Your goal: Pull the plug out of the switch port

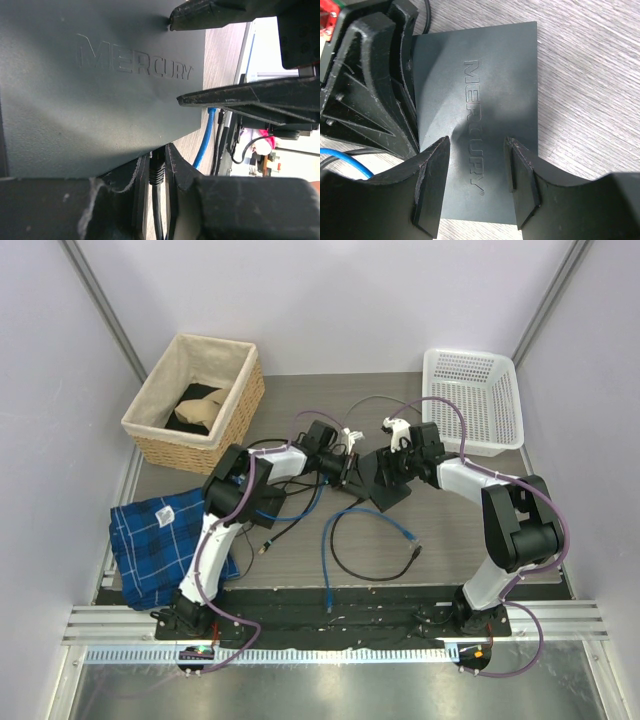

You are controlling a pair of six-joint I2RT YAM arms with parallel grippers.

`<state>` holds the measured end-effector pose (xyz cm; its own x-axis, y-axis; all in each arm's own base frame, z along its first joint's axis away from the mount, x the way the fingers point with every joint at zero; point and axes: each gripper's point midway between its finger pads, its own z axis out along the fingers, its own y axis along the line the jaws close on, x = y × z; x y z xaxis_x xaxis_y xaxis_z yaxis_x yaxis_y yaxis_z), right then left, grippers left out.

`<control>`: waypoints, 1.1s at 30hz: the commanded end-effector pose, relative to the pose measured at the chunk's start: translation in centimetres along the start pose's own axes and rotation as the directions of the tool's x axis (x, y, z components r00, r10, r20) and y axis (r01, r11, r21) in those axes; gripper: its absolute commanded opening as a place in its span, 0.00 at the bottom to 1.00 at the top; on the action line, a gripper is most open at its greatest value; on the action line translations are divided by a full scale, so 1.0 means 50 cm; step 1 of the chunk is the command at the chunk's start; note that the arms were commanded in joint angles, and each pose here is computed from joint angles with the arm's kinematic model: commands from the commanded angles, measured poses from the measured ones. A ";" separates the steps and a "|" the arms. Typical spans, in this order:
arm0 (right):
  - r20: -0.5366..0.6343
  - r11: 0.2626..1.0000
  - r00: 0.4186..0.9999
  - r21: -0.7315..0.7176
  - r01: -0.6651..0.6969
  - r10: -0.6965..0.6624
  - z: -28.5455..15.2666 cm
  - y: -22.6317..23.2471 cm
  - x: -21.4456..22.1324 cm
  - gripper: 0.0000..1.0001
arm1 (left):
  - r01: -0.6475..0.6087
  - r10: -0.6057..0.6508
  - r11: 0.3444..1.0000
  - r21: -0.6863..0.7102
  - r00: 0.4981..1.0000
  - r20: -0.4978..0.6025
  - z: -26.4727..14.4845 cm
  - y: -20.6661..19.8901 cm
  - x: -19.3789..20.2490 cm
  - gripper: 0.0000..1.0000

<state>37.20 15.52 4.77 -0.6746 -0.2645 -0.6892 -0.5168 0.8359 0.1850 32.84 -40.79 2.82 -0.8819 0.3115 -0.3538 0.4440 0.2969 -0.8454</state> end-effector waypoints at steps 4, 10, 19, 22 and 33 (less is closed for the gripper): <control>-0.251 0.997 0.965 0.010 -0.077 0.077 0.002 0.010 0.158 0.55 | 0.016 -0.023 0.992 -0.126 0.998 -0.059 0.022 0.089 0.042 0.00; -0.248 0.997 0.966 0.016 -0.072 0.074 -0.002 0.007 0.159 0.55 | -0.030 0.014 0.990 -0.140 0.993 -0.114 -0.004 0.094 0.104 0.00; -0.189 0.999 0.981 0.013 -0.040 0.041 0.010 0.000 0.114 0.57 | -0.084 0.046 0.990 -0.114 0.954 -0.297 -0.186 0.034 0.108 0.00; -0.145 0.999 0.989 0.027 -0.019 0.023 0.001 -0.008 0.080 0.57 | -0.134 0.091 0.981 -0.138 0.954 -0.285 -0.251 0.018 0.050 0.00; 0.081 0.998 0.996 0.063 0.032 -0.037 -0.079 -0.020 -0.096 0.59 | -0.308 0.343 0.789 -0.532 0.939 -0.035 -0.419 0.002 -0.238 0.53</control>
<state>36.55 14.74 5.39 -0.6972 -0.2650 -0.6661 -0.4996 0.8460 0.1864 45.68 -26.26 13.73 -0.6819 0.4446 -0.5808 0.7250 0.5163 -0.4559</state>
